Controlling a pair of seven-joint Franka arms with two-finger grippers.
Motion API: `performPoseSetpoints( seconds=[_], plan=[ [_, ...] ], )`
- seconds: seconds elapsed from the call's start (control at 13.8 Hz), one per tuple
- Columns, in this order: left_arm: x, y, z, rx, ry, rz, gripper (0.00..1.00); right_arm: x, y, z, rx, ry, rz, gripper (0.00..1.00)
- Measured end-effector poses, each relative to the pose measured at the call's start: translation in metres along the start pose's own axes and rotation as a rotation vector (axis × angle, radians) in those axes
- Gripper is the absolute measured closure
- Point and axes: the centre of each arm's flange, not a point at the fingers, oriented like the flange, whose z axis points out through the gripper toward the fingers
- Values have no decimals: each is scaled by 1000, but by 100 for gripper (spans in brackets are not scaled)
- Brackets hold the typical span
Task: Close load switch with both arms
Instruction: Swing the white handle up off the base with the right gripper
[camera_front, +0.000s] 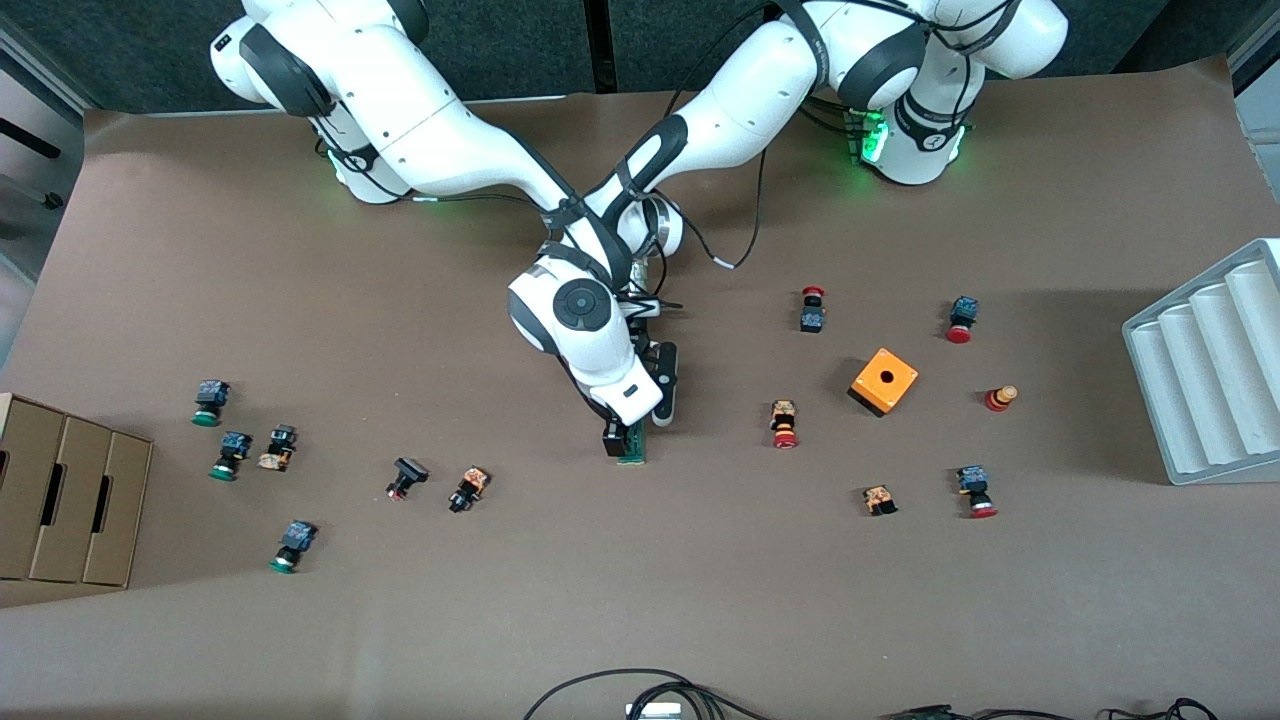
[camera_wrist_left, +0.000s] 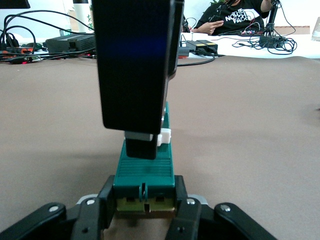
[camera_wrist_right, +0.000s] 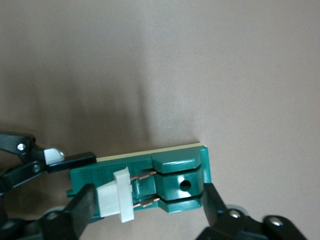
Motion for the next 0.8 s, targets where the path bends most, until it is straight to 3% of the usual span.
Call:
performPoseSetpoints(
  seconds=[0.07,0.22,0.8],
  plan=[
    [0,0,0,0,0,0,52,0,0,0,-1,1,-1,7],
    [0,0,0,0,0,0,52,2,-2,-1,-1,4,-4,18],
    [0,0,0,0,0,0,52,4,-4,-2,-5,2,-20,24]
  ],
)
